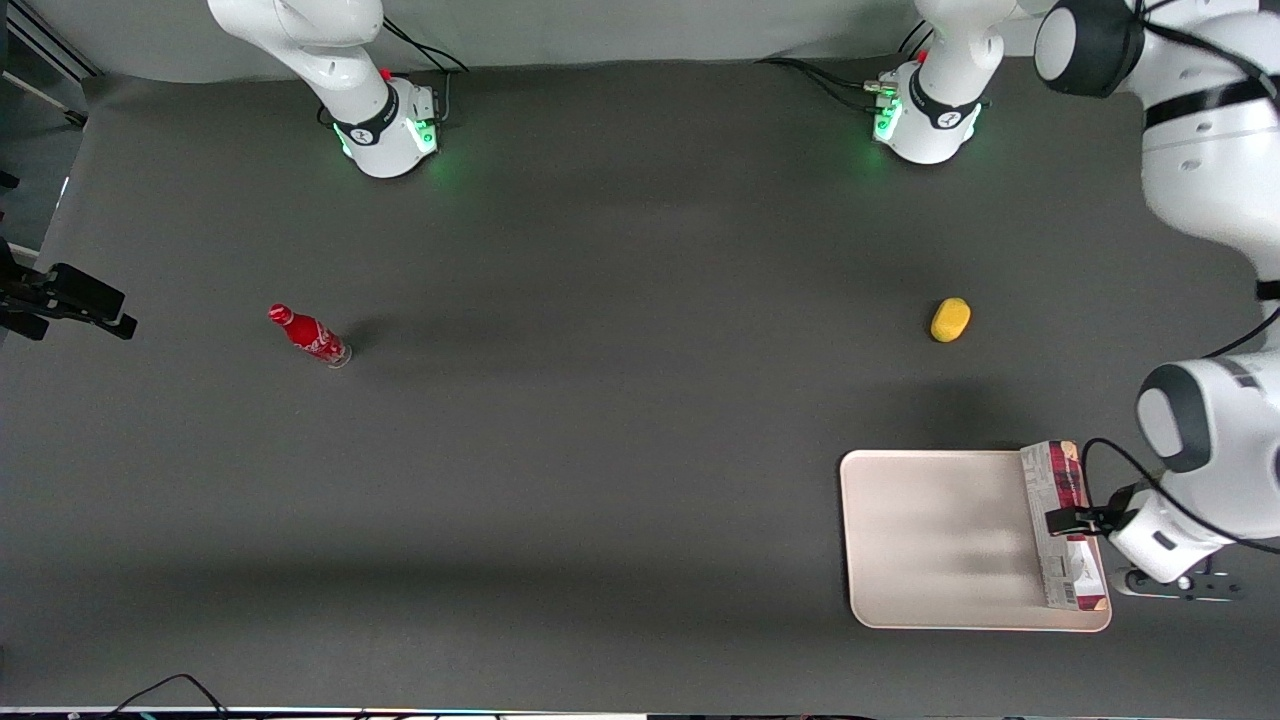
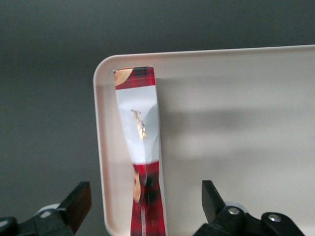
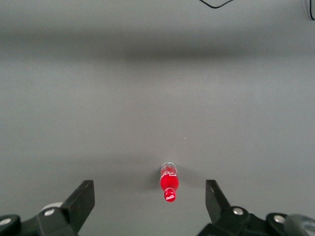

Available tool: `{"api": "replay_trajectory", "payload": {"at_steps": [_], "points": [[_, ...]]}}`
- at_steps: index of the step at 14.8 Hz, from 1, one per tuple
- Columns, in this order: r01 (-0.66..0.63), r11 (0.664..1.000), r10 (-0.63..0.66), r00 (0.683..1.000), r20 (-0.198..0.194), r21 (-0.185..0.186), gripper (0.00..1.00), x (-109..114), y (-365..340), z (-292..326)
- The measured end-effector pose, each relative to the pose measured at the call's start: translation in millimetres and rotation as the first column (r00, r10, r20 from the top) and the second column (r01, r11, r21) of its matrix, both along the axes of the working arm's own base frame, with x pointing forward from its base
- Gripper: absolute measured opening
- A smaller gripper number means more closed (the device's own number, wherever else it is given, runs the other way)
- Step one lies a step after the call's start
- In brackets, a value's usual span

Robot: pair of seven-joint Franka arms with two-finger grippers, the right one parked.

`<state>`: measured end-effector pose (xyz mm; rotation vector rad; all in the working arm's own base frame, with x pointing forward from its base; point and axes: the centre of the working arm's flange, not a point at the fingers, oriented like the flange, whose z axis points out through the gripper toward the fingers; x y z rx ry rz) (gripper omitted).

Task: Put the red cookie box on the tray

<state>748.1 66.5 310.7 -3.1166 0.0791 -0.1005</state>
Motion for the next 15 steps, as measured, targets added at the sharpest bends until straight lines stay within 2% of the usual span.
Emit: {"api": "replay_trajectory", "payload": {"at_steps": [2, 3, 6, 8, 12, 15], "points": [[0.002, 1.0, -0.002, 1.0, -0.005, -0.005, 1.0, -10.5, -6.0, 65.4], [-0.017, 1.0, 0.017, 1.0, -0.023, -0.013, 1.0, -20.1, -12.2, 97.3], [-0.128, 0.991, 0.123, 0.987, -0.1, -0.042, 1.0, -60.8, -59.1, 185.8], [-0.151, 0.988, 0.144, 0.979, -0.146, -0.036, 1.0, -90.2, -82.3, 227.7], [-0.161, 0.987, 0.157, 0.977, -0.147, -0.018, 1.0, -145.6, -82.4, 270.5], [-0.164, 0.986, 0.163, 0.978, -0.132, 0.005, 1.0, -194.6, -79.6, 293.1]]}}
